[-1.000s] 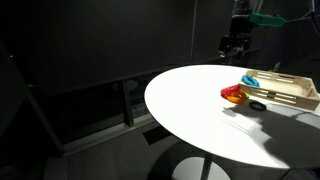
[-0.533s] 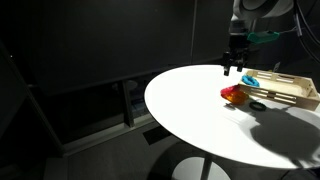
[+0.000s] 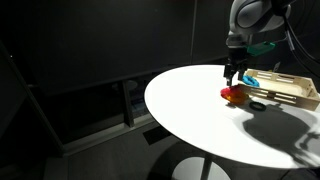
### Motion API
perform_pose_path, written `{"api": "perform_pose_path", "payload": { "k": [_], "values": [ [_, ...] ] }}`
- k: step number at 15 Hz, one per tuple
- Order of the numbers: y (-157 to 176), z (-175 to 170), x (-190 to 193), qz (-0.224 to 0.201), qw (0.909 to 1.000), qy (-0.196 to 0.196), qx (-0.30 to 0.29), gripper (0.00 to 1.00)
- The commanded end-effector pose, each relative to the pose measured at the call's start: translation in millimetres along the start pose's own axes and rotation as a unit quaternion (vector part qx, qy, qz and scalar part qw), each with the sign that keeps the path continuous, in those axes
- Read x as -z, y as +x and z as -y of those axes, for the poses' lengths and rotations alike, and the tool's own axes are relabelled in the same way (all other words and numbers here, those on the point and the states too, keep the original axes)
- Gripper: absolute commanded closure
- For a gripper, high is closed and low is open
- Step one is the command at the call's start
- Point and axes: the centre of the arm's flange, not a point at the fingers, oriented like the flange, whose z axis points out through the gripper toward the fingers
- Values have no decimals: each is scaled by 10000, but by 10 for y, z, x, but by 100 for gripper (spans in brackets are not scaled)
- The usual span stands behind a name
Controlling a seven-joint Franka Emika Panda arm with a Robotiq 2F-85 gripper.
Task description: Put the red ring in the box
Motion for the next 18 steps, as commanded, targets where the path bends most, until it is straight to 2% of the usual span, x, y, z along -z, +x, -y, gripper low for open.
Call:
{"api": "perform_pose_path", "payload": {
  "k": [1,5,18],
  "values": [
    [84,-33,-14,-1,10000,12,32,0],
    [19,2,-72,52,10000,2,11,0],
    [176,179,-131,-359,9988,-131,305,0]
  ]
}}
